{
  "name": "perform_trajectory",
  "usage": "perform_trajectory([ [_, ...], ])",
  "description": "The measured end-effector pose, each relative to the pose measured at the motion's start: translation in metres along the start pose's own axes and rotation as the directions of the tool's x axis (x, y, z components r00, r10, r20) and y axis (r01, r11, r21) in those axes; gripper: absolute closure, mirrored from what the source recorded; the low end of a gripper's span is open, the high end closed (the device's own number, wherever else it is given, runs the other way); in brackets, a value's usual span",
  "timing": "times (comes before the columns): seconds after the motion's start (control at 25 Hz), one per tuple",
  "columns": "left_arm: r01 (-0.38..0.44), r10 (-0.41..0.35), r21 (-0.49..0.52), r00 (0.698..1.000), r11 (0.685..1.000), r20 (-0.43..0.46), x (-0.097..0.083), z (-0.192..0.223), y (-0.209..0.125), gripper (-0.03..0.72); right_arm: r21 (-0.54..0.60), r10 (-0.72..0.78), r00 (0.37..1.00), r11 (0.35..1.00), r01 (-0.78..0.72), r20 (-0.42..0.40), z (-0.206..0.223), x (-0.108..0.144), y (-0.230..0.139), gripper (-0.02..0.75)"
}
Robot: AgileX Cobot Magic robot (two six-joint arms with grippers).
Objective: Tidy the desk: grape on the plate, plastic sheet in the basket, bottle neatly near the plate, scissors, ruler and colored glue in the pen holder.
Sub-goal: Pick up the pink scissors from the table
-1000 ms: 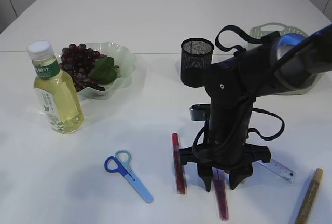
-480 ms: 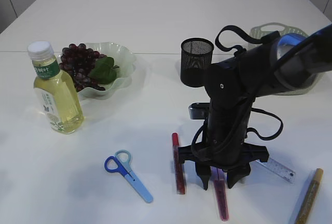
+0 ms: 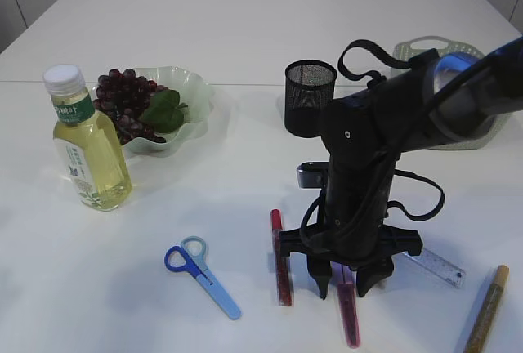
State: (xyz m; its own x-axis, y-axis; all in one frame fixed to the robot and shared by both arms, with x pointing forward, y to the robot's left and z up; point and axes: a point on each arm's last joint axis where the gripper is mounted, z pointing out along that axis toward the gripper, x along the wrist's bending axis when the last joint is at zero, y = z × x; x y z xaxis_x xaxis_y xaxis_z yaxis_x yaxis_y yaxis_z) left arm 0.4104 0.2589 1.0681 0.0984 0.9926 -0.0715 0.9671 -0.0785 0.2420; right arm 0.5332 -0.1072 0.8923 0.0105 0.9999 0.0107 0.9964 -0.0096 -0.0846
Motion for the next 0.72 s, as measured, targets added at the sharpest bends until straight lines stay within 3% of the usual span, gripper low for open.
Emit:
perform_trajectory([
  [0.36,0.0,0.0,-0.002,1.0,1.0,0.0,0.0,0.0,0.0002,0.214,0.024,0.003,1.0,1.0,-0.003,0.009,0.0003,0.0001,-0.0006,0.344],
  [0.72,0.0,0.0,-0.002,1.0,1.0,0.0,0.0,0.0,0.0002,0.219,0.036,0.011,1.0,0.999,-0.011,0.004,0.0003,0.0006,-0.0017,0.523],
])
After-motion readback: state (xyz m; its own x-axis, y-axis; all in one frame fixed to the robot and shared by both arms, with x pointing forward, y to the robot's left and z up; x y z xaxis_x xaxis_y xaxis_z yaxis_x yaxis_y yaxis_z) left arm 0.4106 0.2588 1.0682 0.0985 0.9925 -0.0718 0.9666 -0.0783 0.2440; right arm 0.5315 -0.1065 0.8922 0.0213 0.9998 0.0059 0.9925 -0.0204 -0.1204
